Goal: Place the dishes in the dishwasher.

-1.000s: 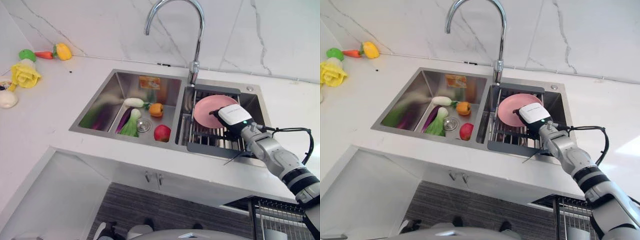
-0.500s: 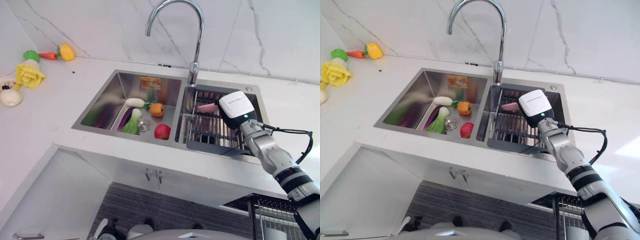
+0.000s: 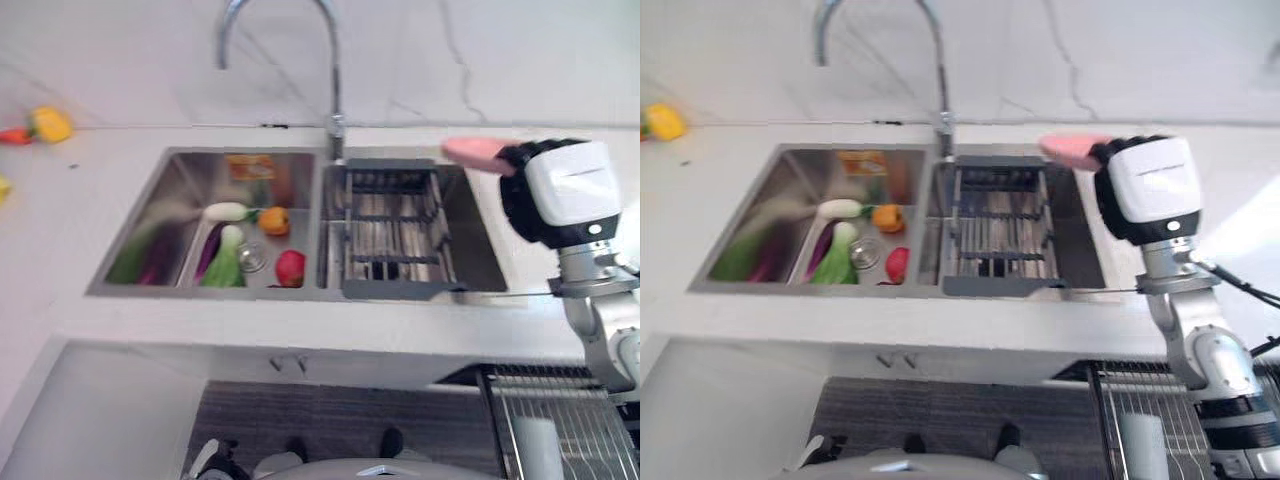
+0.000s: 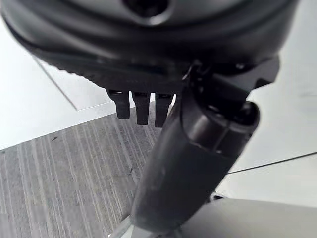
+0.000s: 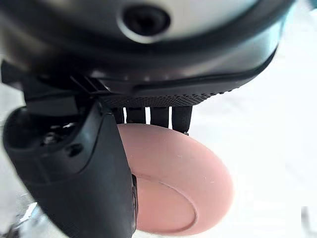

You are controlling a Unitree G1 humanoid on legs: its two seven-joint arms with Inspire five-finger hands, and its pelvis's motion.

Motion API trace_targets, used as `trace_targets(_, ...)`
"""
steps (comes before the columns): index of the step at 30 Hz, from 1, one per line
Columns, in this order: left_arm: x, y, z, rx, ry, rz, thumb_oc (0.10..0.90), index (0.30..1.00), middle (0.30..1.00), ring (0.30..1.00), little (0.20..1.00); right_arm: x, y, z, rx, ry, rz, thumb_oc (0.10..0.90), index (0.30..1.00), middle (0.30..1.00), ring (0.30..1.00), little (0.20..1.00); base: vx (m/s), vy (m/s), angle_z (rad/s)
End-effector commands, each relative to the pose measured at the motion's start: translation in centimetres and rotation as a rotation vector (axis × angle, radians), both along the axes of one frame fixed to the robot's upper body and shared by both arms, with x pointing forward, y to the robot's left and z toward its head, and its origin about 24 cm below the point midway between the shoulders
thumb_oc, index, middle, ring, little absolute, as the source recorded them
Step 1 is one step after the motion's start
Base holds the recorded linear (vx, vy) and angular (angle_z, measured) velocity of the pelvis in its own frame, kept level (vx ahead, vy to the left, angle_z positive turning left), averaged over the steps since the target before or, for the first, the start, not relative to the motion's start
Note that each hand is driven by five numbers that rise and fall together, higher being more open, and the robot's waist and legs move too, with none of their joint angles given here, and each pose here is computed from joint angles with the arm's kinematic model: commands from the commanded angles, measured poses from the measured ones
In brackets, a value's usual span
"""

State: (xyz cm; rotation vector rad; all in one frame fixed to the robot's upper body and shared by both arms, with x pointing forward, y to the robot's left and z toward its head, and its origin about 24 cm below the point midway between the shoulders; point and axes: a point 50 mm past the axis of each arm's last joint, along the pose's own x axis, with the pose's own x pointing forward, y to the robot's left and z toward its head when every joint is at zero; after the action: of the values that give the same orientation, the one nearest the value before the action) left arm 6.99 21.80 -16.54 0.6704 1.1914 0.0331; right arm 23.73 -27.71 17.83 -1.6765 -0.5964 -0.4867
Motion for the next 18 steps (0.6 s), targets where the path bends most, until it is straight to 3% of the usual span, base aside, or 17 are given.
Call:
trace_targets(1, 2.5, -0.4, 0.4, 0.016, -0.066, -0.039, 0.800, 0.900, 0.900, 0.900, 0.900, -1.7, -0.7, 7.6, -0.061, -0.369, -0.001, 0.400, 0.300, 0.300, 0.300, 0.300, 0.04, 0.074, -0.80)
trace_targets(5, 3.0, -0.7, 0.5, 0.004, -0.098, -0.013, 0.800, 0.900, 0.900, 0.900, 0.900, -4.1, -2.8, 6.9, 0.050, -0.456, -0.104, 0.400, 0.300, 0.300, 0.300, 0.300, 0.00, 0.064, -0.99)
trace_targets(9, 3.6, -0.9, 0.7, -0.001, -0.130, 0.002, 0.800, 0.900, 0.900, 0.900, 0.900, -6.2, -5.2, 3.5, 0.151, -0.403, -0.267, 0.400, 0.300, 0.300, 0.300, 0.300, 0.01, 0.059, -0.81)
trace_targets(15, 3.8, -1.1, 0.8, -0.015, -0.148, 0.026, 0.800, 0.900, 0.900, 0.900, 0.900, -7.7, -5.5, 0.9, 0.204, -0.337, -0.344, 0.400, 0.300, 0.300, 0.300, 0.300, -0.02, 0.018, -0.36)
trace_targets(18, 4.2, -1.7, 0.8, -0.029, -0.154, -0.014, 0.800, 0.900, 0.900, 0.900, 0.900, -7.1, -5.3, -2.0, 0.274, -0.202, -0.341, 0.400, 0.300, 0.300, 0.300, 0.300, -0.05, 0.023, -0.19)
